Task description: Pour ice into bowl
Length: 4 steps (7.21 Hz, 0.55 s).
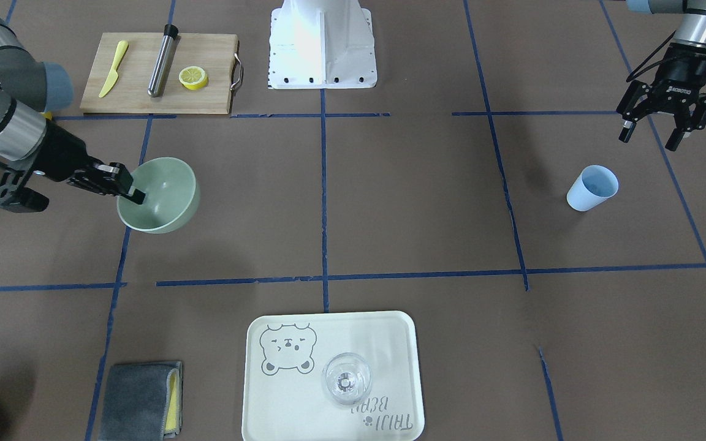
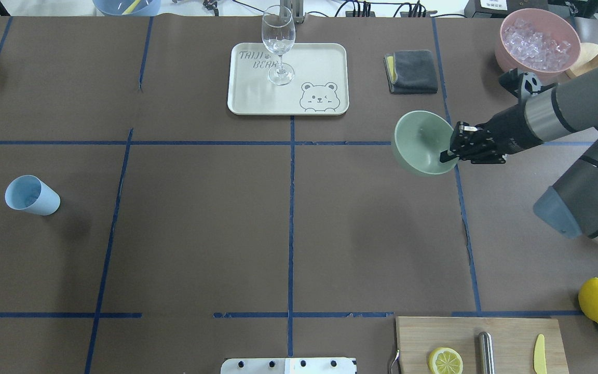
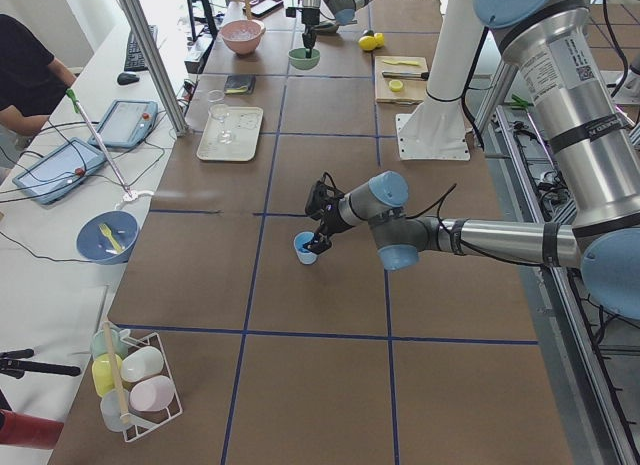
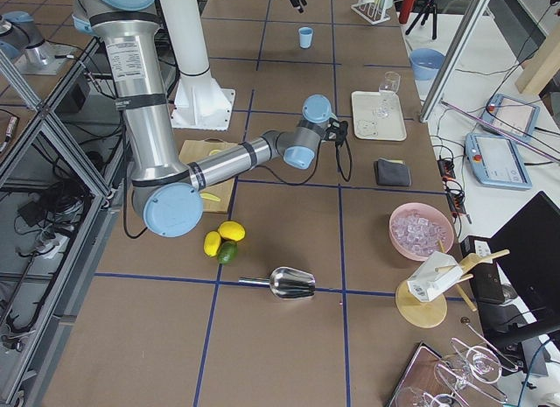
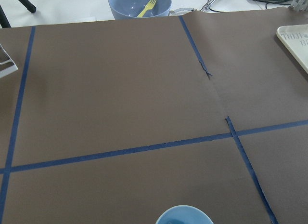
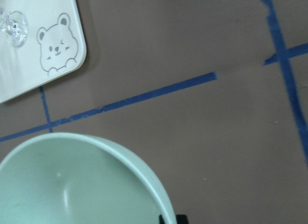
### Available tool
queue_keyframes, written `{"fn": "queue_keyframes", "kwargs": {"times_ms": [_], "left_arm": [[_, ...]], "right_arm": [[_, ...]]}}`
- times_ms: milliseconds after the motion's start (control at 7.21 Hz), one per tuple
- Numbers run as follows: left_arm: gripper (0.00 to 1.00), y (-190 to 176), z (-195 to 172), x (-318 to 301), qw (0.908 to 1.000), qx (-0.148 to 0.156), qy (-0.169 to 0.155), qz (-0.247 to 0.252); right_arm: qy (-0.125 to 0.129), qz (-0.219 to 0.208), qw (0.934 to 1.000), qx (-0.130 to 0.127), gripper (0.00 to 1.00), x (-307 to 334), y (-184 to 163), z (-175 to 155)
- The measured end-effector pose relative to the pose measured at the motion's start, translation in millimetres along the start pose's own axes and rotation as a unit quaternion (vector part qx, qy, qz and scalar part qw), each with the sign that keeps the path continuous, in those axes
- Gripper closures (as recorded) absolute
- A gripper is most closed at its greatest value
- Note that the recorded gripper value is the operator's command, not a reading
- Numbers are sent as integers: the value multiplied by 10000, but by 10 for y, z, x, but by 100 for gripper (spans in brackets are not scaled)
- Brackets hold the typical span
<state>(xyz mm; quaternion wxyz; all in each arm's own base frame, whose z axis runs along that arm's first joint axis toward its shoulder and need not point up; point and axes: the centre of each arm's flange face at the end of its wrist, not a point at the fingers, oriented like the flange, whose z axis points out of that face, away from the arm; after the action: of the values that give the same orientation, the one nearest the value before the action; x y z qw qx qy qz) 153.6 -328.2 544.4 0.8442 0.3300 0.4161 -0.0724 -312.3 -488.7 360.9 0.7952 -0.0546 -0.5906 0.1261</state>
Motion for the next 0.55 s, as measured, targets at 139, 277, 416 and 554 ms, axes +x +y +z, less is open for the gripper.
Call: {"fn": "queue_keyframes", "kwargs": {"times_ms": [139,277,416,554], "left_arm": [[0,249,120,9,9997,148,-110,-138],[0,505,243,43,9989,292,-241,-275],[0,732,338,101,9978,429,-330,-387],[0,885,395,164,9967,571,-377,-446]], "right_arm": [[27,157,9999,-30,100,-536,151,187],[169,222,9996,30,100,-1049,399,395],[349,224,9991,117,100,-1499,682,608],[514,176,9983,206,100,-1846,967,840]]}}
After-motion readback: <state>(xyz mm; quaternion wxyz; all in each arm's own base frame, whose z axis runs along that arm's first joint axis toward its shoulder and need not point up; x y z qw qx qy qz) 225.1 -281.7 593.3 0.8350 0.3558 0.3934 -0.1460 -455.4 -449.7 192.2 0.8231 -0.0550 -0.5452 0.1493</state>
